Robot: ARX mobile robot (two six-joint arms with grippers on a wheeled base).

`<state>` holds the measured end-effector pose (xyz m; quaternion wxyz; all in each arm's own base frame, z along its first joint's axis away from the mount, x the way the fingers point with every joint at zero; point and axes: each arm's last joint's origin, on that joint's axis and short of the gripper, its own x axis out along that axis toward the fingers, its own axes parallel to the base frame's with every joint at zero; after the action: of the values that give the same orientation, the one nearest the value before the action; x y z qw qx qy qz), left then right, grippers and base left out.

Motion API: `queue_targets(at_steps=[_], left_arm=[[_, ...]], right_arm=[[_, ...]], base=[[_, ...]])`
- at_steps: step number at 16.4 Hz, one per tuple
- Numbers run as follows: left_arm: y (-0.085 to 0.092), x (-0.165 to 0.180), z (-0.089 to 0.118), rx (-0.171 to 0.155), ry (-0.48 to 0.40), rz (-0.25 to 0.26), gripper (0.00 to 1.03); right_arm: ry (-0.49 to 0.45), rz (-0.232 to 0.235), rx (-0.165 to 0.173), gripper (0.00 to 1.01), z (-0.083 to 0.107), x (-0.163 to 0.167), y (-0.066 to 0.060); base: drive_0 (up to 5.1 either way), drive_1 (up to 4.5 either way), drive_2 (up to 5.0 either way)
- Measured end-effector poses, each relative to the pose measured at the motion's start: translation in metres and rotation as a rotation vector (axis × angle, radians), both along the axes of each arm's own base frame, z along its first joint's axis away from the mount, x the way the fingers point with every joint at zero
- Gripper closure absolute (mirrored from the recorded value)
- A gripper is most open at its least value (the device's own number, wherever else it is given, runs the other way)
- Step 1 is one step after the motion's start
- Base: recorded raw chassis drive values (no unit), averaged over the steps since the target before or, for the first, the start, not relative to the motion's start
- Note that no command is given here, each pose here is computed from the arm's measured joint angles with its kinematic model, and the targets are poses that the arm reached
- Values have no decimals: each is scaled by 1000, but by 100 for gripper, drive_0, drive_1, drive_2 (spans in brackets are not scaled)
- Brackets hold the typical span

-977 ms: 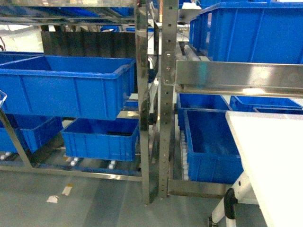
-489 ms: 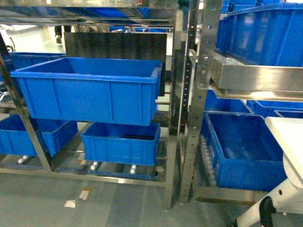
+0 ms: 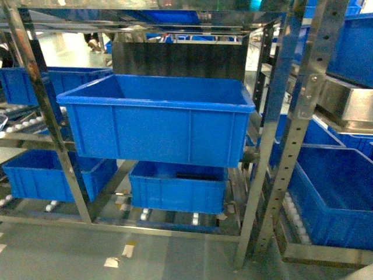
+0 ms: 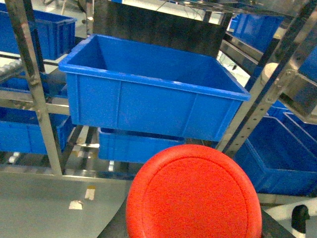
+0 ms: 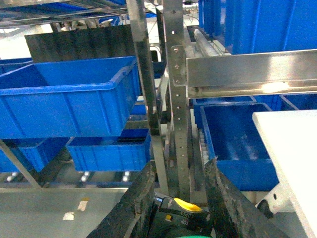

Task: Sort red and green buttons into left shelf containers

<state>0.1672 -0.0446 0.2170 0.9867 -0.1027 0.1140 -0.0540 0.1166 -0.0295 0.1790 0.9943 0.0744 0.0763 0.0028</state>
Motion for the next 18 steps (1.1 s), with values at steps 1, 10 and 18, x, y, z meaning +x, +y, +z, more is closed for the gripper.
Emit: queue_targets(at_steps=[1, 10, 18], left_arm=[[0, 0, 0, 0, 0, 0, 79], [0, 0, 0, 0, 0, 0, 79], [0, 0, 0, -1, -3, 0, 79]], right_arm=[[2, 0, 1, 73, 0, 0, 0], [3, 0, 1, 73, 0, 0, 0], [-6, 0, -2, 73, 1, 0, 0]], base=[[-471, 368, 117], [-438, 417, 31], [-112, 423, -357]])
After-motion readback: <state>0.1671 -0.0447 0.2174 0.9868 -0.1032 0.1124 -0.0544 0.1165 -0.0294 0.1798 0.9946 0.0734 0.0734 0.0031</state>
